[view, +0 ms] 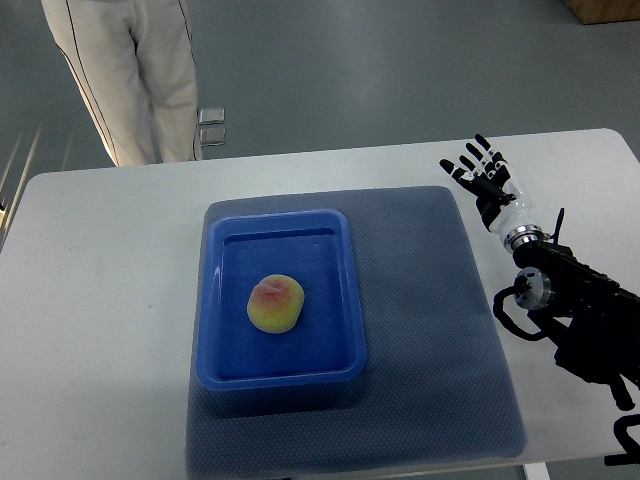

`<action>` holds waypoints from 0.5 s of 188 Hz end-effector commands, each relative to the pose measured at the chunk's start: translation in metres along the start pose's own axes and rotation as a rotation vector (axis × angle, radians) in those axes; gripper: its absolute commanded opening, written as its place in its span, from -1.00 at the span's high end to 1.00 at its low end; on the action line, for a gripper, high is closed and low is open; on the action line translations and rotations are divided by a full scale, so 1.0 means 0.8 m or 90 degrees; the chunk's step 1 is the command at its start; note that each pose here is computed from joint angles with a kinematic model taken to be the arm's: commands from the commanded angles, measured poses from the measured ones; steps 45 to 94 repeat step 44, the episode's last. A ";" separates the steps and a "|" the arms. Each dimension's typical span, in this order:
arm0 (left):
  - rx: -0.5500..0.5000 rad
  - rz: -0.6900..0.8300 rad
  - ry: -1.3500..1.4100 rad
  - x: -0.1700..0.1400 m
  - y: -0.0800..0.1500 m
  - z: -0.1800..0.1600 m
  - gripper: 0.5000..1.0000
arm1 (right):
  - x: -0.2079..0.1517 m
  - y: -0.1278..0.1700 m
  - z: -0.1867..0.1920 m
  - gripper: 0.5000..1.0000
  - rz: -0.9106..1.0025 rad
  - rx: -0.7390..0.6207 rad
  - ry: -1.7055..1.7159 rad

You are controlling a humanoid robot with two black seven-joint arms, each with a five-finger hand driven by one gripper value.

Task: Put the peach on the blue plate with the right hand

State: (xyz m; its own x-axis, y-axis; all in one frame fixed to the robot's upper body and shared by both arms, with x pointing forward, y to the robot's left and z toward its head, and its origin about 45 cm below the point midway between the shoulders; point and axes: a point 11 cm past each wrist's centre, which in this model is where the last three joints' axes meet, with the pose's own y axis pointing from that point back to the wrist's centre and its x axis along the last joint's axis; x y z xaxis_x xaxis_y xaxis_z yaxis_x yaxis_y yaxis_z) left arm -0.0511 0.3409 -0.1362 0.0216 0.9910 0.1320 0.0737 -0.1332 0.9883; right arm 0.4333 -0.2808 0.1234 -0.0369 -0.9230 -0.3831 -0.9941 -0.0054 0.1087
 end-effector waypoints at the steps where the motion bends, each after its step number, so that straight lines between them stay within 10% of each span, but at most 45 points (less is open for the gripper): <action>1: 0.000 0.002 0.000 0.002 0.000 0.000 -1.00 | -0.004 -0.002 -0.002 -0.71 -0.003 0.003 -0.002; 94: 0.000 0.002 -0.001 0.002 0.000 0.000 -1.00 | -0.014 -0.003 -0.004 -0.71 -0.003 0.029 -0.004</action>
